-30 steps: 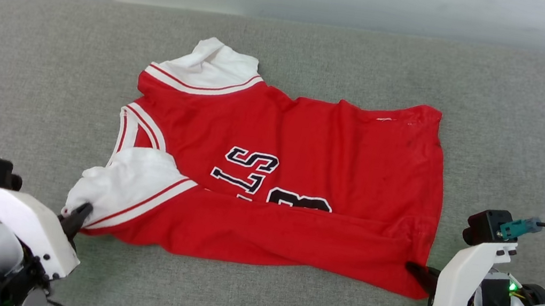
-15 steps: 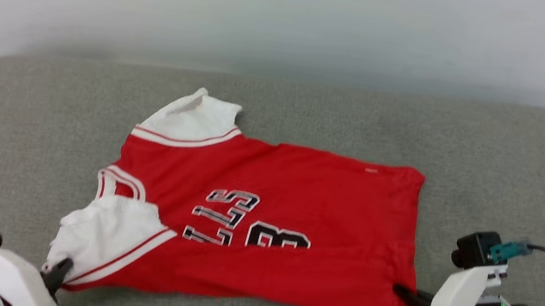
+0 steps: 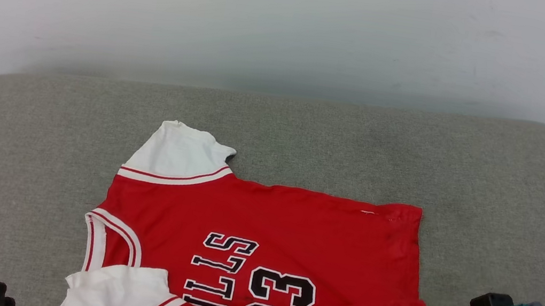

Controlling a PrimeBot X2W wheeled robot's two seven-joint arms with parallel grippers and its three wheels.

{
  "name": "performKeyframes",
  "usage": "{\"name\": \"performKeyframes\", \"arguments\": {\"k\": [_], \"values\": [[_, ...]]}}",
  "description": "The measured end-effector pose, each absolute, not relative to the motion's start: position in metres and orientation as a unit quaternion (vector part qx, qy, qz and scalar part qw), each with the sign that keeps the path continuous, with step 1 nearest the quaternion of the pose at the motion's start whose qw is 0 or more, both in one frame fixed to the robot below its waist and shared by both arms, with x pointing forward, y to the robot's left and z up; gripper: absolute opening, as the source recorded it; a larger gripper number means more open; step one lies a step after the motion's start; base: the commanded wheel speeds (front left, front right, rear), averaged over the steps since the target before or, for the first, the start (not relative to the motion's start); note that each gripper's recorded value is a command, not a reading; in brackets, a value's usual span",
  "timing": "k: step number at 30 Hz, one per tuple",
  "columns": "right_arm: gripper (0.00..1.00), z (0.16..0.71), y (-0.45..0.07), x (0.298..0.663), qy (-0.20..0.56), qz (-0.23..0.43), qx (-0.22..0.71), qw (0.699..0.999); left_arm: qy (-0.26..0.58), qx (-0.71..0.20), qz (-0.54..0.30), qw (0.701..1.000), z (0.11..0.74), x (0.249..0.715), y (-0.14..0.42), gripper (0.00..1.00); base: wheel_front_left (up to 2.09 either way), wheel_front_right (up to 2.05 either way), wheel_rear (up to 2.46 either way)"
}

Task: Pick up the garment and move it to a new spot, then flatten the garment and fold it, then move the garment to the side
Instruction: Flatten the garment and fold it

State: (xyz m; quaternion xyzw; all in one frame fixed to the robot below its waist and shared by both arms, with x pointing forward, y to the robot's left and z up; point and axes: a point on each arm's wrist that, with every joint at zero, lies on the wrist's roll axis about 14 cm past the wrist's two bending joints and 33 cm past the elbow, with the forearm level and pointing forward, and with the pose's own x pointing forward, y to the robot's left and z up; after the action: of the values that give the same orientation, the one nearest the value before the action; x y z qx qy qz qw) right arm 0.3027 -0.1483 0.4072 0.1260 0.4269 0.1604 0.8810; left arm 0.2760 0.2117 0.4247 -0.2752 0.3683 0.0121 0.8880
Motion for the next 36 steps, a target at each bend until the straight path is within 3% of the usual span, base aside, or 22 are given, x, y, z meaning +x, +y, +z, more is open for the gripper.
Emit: {"name": "performKeyframes", "arguments": {"k": [1,2,7,16,22,27,29,36], "values": [[1.00,0.406,-0.149,0.303,0.425,0.156,0.129,0.882,0.368,-0.278,0.013,0.888,0.423,0.277,0.212,0.66,0.00,0.00,0.00],[1.00,0.404,-0.147,0.302,0.421,0.152,0.137,0.884,0.359,-0.281,0.007,0.890,0.423,0.283,0.211,1.00,0.00,0.00,0.00],[1.00,0.420,-0.150,0.313,0.365,0.145,0.131,0.910,0.314,-0.263,0.005,0.912,0.438,0.303,0.220,1.00,0.00,0.00,0.00],[1.00,0.487,-0.182,0.352,0.172,0.079,0.109,0.976,0.177,-0.189,0.020,0.966,0.495,0.358,0.235,1.00,0.00,0.00,0.00],[1.00,0.526,-0.191,0.379,0.074,0.060,0.098,0.991,0.087,-0.142,0.006,0.986,0.534,0.407,0.225,1.00,0.00,0.00,0.00],[1.00,0.540,-0.194,0.408,0.038,0.058,0.088,0.994,0.054,-0.118,-0.017,0.991,0.548,0.459,0.213,1.00,0.00,0.00,0.00],[1.00,0.542,-0.194,0.424,0.030,0.059,0.082,0.994,0.052,-0.111,-0.028,0.992,0.550,0.484,0.209,1.00,0.00,0.00,0.00],[1.00,0.506,-0.195,0.475,0.055,0.060,0.072,0.994,0.188,-0.097,-0.094,0.973,0.480,0.566,0.192,1.00,0.00,0.00,0.00]]}}
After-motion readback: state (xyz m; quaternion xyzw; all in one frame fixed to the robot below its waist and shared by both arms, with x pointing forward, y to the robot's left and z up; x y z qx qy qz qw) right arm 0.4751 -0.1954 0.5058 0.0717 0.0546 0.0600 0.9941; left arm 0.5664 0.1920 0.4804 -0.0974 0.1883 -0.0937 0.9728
